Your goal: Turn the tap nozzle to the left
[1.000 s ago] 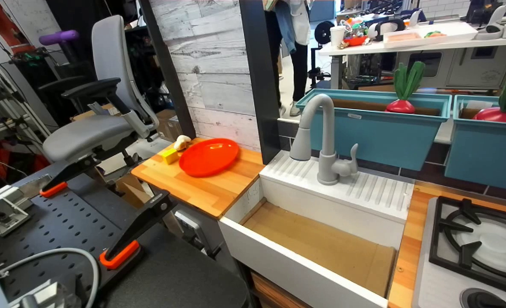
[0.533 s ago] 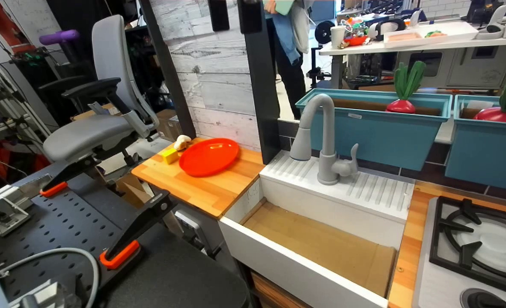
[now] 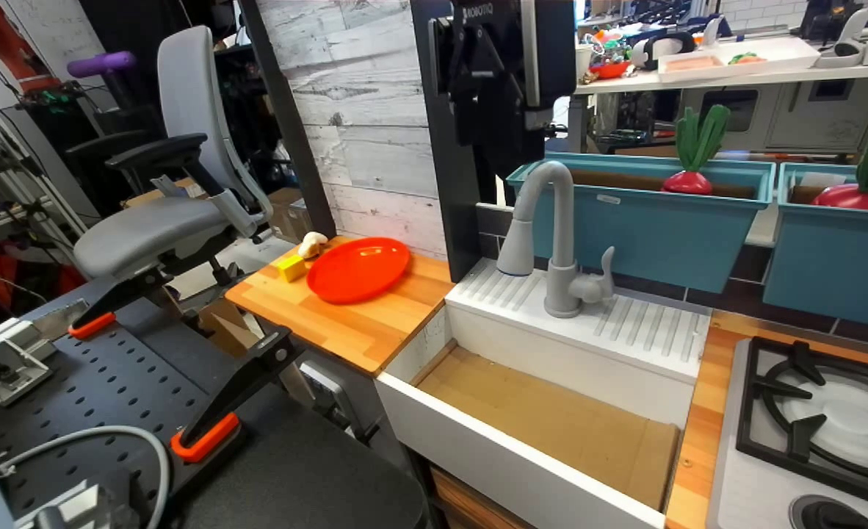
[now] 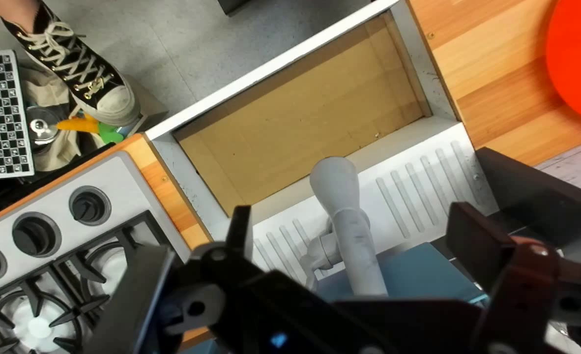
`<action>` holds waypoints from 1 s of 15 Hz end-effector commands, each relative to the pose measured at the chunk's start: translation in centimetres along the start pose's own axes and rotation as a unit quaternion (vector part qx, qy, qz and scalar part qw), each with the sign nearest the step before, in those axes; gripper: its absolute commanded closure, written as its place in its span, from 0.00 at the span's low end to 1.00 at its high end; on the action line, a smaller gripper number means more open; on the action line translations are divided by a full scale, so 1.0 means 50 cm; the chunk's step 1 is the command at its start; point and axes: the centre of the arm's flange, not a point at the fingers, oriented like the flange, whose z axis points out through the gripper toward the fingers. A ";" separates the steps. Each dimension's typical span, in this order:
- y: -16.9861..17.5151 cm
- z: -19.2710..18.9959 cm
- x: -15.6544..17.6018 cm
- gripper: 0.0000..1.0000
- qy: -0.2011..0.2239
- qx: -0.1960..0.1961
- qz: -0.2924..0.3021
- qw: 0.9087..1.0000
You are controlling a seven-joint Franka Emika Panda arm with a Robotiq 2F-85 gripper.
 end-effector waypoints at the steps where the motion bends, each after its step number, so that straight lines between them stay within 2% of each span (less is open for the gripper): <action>1: -0.026 0.047 0.067 0.00 0.009 0.003 0.001 1.000; 6: -0.045 0.092 0.093 0.00 0.002 -0.001 -0.006 1.000; 7: -0.046 0.097 0.097 0.25 0.000 0.000 -0.006 1.000; 8: -0.044 0.099 0.100 0.26 -0.002 -0.002 -0.007 1.000; 15: -0.038 0.116 0.123 0.82 -0.002 0.000 0.000 1.000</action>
